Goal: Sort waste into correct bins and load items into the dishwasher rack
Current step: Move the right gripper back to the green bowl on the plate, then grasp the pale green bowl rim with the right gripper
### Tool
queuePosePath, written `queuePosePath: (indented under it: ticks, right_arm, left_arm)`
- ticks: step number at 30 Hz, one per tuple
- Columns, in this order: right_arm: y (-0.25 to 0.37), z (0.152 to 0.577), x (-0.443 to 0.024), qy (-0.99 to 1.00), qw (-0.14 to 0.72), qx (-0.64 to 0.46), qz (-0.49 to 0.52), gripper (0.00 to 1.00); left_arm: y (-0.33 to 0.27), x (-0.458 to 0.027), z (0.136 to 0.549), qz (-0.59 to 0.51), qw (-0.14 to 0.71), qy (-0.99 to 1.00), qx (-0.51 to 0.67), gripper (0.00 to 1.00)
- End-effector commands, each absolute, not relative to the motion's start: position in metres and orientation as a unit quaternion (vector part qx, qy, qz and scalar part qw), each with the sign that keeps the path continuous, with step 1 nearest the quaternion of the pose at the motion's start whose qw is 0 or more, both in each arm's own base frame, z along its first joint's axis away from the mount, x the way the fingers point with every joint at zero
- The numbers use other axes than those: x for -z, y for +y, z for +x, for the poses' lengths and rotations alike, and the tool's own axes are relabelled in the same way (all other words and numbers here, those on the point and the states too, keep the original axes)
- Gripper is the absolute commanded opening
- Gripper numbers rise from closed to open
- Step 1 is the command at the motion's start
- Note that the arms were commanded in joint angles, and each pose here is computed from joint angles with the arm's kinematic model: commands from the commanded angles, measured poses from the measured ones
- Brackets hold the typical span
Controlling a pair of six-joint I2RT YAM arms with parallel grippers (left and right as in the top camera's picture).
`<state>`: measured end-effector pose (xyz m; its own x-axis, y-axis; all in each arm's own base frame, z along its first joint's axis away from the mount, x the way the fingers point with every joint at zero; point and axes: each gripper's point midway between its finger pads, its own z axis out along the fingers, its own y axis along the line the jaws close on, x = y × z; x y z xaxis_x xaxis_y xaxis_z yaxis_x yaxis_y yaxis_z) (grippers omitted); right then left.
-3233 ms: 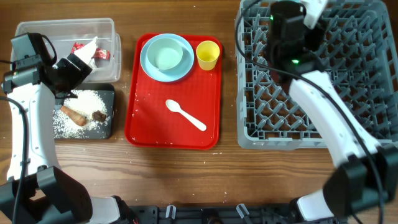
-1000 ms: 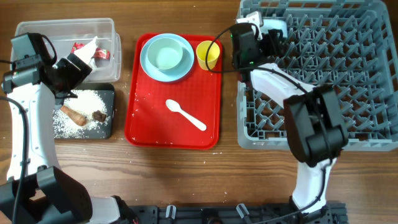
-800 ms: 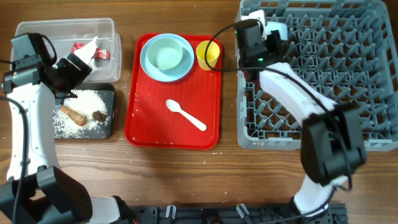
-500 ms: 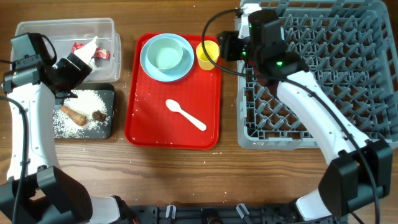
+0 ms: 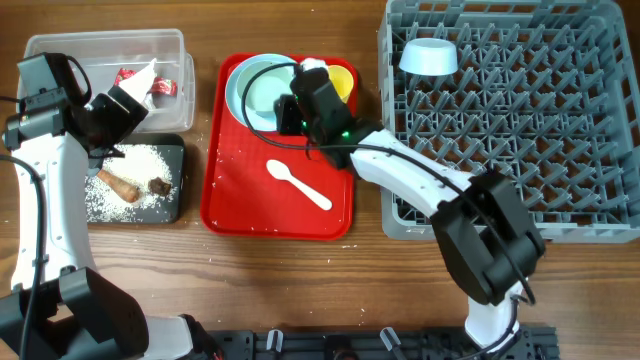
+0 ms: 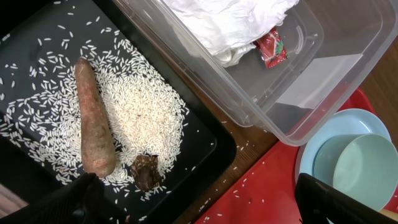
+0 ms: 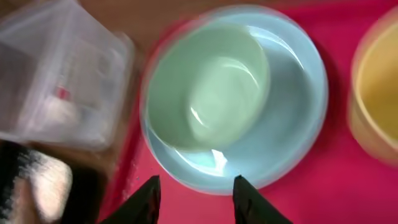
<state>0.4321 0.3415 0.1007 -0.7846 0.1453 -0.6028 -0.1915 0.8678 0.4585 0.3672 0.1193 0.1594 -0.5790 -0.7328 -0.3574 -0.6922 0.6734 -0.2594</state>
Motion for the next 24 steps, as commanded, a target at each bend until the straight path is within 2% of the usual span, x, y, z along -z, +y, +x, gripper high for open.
queuePosePath:
  ticks: [1, 3, 6, 8, 14, 24]
  right_arm:
    - [0.350, 0.449, -0.160, 0.905, 0.349, -0.239, -0.047, 0.42]
    - [0.346, 0.449, -0.200, 0.910, 0.347, -0.217, -0.063, 0.43]
    - [0.344, 0.449, -0.219, 0.909, 0.350, -0.213, -0.070, 0.43]
    - [0.346, 0.451, -0.205, 0.914, 0.341, -0.207, -0.070, 0.43]
    - [0.360, 0.470, -0.106, 0.936, 0.298, -0.176, -0.072, 0.40]
    - [0.356, 0.475, -0.042, 0.951, 0.268, -0.146, -0.054, 0.40]
  left_arm:
    - [0.121, -0.163, 0.369, -0.400, 0.227, 0.887, 0.044, 1.00]
    - [0.121, -0.162, 0.369, -0.400, 0.227, 0.887, 0.044, 1.00]
    - [0.122, -0.163, 0.370, -0.400, 0.229, 0.886, 0.044, 1.00]
    - [0.122, -0.163, 0.370, -0.400, 0.229, 0.886, 0.044, 1.00]
    - [0.122, -0.163, 0.370, -0.400, 0.229, 0.886, 0.044, 1.00]
    - [0.121, -0.163, 0.370, -0.400, 0.229, 0.886, 0.044, 1.00]
